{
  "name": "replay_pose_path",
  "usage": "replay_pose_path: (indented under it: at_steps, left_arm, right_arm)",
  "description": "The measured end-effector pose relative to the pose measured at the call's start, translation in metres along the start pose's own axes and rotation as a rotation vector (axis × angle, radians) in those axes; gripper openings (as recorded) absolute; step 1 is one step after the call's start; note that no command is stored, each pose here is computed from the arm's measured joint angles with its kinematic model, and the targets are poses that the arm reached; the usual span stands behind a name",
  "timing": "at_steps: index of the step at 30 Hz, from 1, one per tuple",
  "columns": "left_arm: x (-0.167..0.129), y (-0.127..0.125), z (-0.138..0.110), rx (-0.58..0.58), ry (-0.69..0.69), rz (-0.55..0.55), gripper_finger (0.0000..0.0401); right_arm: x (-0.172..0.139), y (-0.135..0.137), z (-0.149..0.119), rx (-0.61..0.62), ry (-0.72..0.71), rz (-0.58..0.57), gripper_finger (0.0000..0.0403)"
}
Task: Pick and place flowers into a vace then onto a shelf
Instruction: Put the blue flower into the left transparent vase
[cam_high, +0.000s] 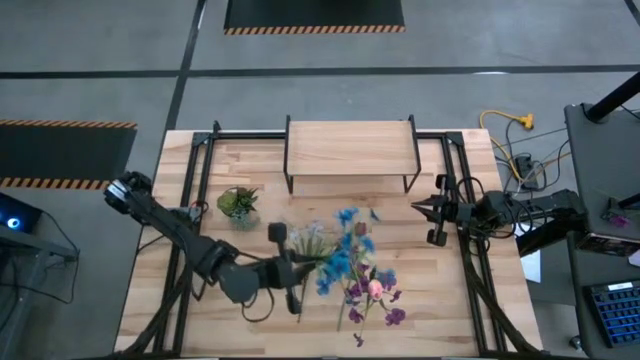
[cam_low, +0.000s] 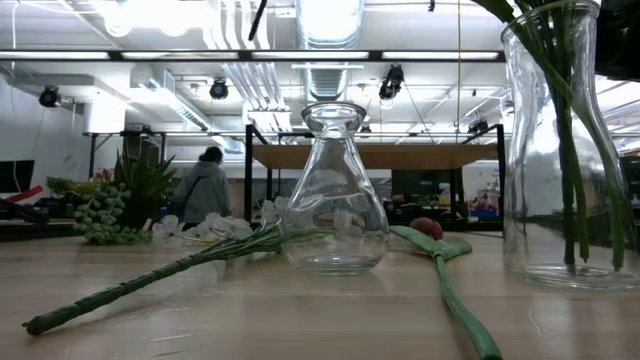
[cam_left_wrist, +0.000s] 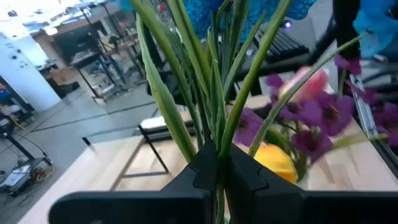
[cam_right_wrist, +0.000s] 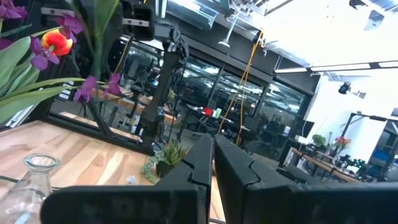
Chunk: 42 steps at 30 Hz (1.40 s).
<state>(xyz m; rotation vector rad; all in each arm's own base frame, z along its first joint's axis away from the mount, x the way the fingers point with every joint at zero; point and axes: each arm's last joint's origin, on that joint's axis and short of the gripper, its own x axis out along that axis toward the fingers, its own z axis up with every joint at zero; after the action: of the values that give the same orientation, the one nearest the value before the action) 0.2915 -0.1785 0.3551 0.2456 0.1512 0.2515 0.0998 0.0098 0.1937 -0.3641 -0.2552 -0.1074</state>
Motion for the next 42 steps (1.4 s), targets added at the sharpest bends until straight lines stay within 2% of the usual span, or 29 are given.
replay_pose_path:
  at_steps: [4,9,14,19,23,31,36,42]
  left_arm:
    - [-0.002,0.009,-0.003,0.009,-0.047,-0.019,0.0]
    - [-0.005,0.01,-0.024,0.072,-0.263,-0.137,0.0]
    - [-0.018,0.019,-0.058,-0.048,-0.39,-0.121,0.0]
    - [-0.024,0.021,-0.088,-0.176,-0.427,-0.15,0.0]
    - [-0.024,0.019,-0.101,-0.195,-0.439,-0.161,0.0]
    - [-0.007,0.009,-0.103,-0.168,-0.422,-0.143,0.0]
    - [0.001,0.008,-0.096,-0.223,-0.426,-0.136,0.0]
    - [0.005,0.004,-0.108,-0.293,-0.384,-0.149,0.0]
  right_arm:
    - [0.0,0.0,-0.001,0.02,0.005,0.002,0.0009]
    - [0.0,0.0,-0.001,0.024,0.006,0.002,0.0009]
    - [0.0,0.0,-0.001,0.024,0.006,0.002,0.0009]
    - [0.0,0.0,-0.001,0.023,0.006,0.002,0.0009]
    - [0.0,0.0,-0.001,0.021,0.006,0.002,0.0009]
    - [0.0,0.0,-0.001,0.021,0.007,0.002,0.0009]
    - [0.0,0.0,-0.001,0.023,0.008,0.003,0.0009]
    - [0.0,0.0,-0.001,0.022,0.01,0.003,0.0009]
